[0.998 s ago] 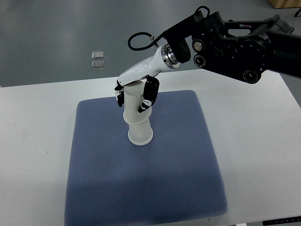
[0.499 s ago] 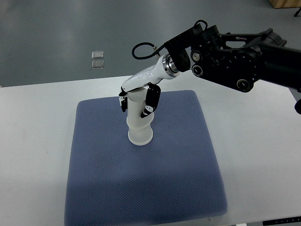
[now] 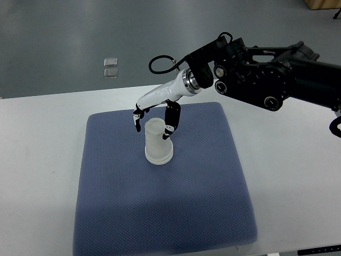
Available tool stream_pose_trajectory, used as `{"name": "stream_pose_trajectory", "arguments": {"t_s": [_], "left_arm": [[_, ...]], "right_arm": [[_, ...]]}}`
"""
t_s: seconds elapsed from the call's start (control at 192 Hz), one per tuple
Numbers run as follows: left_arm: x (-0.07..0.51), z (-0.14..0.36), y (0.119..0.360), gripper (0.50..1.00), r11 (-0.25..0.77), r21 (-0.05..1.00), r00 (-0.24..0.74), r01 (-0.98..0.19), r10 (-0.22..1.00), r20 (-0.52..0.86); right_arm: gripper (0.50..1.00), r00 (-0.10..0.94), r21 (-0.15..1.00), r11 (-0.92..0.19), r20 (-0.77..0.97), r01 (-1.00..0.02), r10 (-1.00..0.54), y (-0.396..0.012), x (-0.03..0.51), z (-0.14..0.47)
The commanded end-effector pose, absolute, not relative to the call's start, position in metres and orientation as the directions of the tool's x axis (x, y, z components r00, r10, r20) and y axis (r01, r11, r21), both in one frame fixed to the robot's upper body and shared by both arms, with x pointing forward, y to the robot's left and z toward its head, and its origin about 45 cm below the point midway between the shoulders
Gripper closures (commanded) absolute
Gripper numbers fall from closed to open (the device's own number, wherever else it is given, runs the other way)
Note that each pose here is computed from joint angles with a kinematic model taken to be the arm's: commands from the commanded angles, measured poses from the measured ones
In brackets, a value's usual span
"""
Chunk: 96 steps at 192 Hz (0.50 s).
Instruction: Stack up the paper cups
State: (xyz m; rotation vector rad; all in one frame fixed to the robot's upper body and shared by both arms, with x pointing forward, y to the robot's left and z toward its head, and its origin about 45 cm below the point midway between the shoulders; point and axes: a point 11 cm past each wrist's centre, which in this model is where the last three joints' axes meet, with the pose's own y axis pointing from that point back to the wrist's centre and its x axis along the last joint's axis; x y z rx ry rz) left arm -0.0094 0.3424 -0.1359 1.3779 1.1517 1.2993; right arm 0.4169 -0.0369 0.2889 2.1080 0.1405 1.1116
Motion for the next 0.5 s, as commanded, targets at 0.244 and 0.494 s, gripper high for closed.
{"name": "stream_pose_trajectory", "arguments": {"t_s": [0.244,0.494], "left_arm": [[-0.009,-0.136,0.342,0.5,-0.169,0.984,0.017,0.049,0.986,0.168],[-0.009,-0.136,0.342,0.5,-0.17,0.984,0.017,0.049,0.985,0.17]], "right_arm": [[0.587,0.623,0.642,-0.73,0.675,-0.232,0.395,-0.038,0.418,0.291],[0.585,0.614,0.575,-0.757,0.729,-0.311,0.302,-0.057,0.438,0.33]]}}
